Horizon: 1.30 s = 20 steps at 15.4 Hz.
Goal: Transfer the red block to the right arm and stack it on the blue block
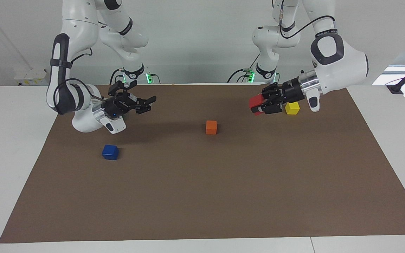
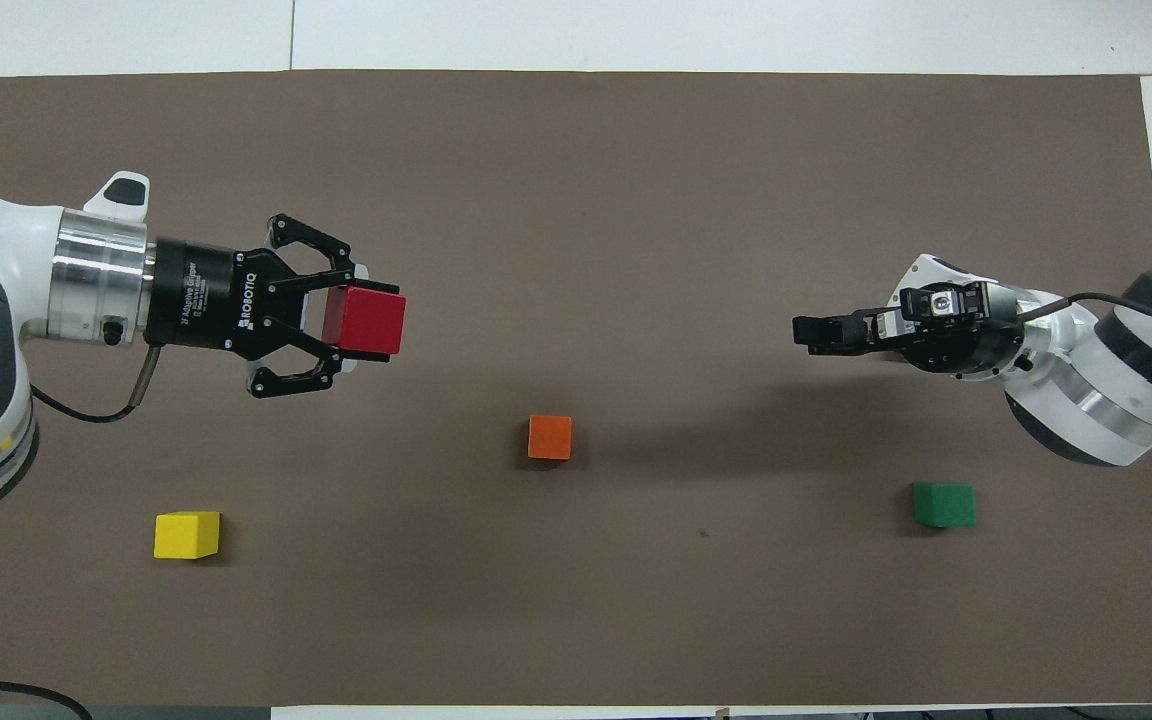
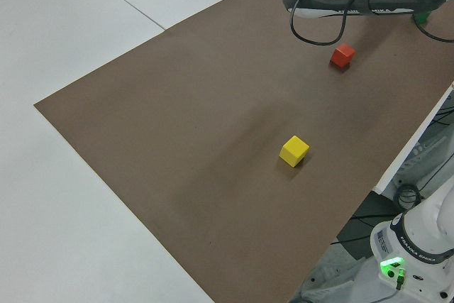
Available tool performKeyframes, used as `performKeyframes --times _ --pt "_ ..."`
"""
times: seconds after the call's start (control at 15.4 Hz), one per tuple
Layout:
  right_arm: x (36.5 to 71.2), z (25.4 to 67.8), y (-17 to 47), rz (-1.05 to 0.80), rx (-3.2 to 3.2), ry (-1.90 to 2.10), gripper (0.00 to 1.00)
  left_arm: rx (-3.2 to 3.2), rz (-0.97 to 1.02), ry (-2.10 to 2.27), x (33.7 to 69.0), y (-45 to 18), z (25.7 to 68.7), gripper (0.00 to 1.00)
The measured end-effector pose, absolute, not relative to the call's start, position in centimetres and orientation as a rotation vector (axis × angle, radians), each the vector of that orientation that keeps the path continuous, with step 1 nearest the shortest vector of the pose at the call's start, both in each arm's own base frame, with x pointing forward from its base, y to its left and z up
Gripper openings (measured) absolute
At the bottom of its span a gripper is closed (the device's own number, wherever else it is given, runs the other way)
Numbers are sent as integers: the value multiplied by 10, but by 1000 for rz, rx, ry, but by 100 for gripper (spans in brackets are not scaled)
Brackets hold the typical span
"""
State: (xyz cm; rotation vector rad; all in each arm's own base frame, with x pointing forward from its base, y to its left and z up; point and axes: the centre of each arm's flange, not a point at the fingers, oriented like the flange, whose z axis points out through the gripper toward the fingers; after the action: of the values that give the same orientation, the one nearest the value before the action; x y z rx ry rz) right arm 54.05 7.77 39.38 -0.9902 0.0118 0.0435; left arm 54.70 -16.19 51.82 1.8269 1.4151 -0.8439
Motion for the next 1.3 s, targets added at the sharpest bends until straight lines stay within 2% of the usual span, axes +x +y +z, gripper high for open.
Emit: performKeyframes --times 0.33,0.78,1.3 --pt "535 396 128 28 -910 6 100 1693 -925 1543 524 -252 531 55" --pt "532 388 152 12 -932 16 100 1298 -1098 1851 511 -258 525 55" --pt "532 377 186 -32 -999 62 100 1278 -1017 1829 474 -325 547 55"
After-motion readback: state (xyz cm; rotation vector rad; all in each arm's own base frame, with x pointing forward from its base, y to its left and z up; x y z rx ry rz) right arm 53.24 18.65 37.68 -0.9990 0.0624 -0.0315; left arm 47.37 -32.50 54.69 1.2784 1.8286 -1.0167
